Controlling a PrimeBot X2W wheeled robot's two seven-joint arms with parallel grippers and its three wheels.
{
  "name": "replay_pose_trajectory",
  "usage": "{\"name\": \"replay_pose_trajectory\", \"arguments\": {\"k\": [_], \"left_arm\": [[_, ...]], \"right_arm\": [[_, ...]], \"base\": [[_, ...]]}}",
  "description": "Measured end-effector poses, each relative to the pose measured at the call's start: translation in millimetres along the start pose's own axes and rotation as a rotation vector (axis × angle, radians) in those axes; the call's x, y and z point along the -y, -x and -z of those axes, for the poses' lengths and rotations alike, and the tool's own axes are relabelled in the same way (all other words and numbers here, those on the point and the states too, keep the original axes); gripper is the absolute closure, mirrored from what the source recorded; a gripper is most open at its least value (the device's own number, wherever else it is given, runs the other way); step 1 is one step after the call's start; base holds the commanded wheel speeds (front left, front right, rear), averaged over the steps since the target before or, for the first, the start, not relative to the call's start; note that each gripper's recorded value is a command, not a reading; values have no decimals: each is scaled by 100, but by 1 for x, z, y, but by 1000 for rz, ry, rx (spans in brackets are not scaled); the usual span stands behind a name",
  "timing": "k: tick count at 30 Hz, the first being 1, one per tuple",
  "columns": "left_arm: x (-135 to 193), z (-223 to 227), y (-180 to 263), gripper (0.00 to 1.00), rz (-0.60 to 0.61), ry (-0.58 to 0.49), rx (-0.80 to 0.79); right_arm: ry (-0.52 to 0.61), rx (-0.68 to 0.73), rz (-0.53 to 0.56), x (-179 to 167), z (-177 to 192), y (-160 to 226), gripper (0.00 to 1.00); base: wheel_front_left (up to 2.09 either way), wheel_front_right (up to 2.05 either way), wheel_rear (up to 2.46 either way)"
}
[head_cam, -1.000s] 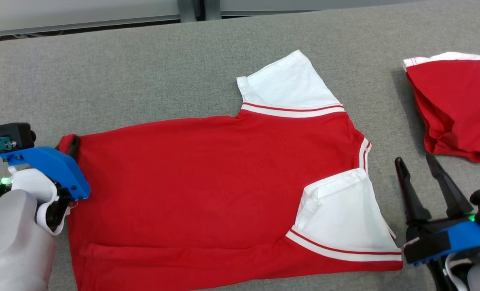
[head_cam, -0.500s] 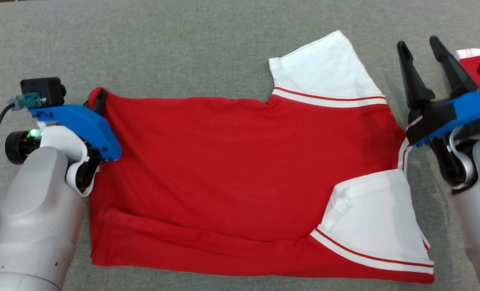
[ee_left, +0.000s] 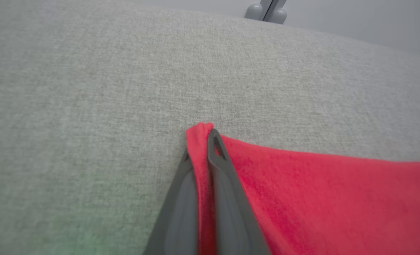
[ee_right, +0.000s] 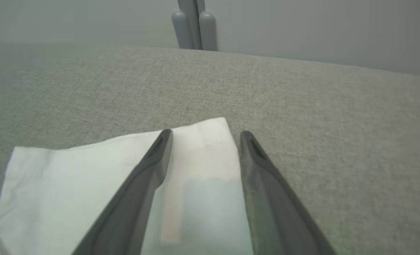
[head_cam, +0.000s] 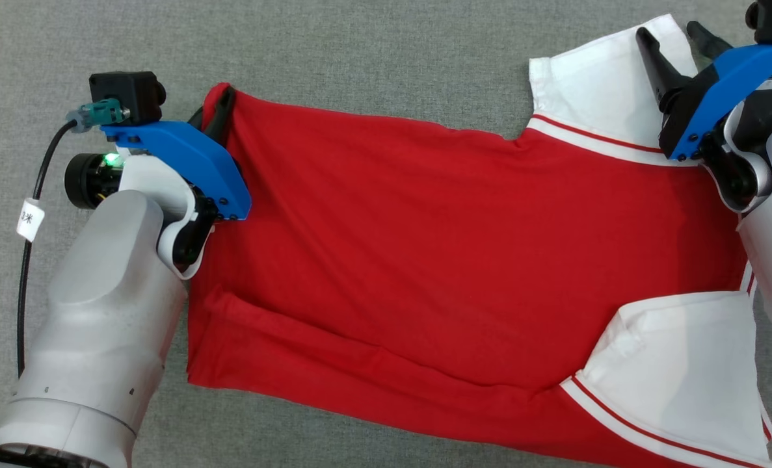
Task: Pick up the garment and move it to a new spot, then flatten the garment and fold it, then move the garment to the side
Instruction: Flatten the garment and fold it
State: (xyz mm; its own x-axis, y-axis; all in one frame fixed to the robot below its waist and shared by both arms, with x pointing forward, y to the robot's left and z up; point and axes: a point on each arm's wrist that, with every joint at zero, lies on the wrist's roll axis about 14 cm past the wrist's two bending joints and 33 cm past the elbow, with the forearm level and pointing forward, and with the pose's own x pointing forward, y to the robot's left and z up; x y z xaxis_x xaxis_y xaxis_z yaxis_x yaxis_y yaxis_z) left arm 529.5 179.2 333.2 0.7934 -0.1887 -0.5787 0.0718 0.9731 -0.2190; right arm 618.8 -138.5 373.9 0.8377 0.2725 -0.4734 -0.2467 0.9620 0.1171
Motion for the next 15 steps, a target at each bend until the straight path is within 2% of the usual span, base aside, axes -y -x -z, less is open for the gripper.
{"name": "replay_pose_trajectory", "arguments": {"k": [5,6,7,8,10,15], "left_arm": [[1,3,-1,100,9,9,-5],[2,4,-1,100,11,11,-7],[2,4,-1,100,12,13,-7],[2,4,-1,100,14,15,-8],[2,3,-1,100,16,17,-6],[2,-5,8,100,18,5,42]], "right_arm": [[-2,-70,-7,-3,10,-8,0],[-2,-75,-9,-4,10,-9,51],[-5,-80,-12,-4,11,-10,66],[-6,-82,-15,-5,11,-10,100],[2,-67,-22,-7,8,-8,100],[38,116,-42,-10,-30,4,100]], "base": [[0,0,0],[0,0,0],[0,0,0],[0,0,0],[0,0,0],[0,0,0]]}}
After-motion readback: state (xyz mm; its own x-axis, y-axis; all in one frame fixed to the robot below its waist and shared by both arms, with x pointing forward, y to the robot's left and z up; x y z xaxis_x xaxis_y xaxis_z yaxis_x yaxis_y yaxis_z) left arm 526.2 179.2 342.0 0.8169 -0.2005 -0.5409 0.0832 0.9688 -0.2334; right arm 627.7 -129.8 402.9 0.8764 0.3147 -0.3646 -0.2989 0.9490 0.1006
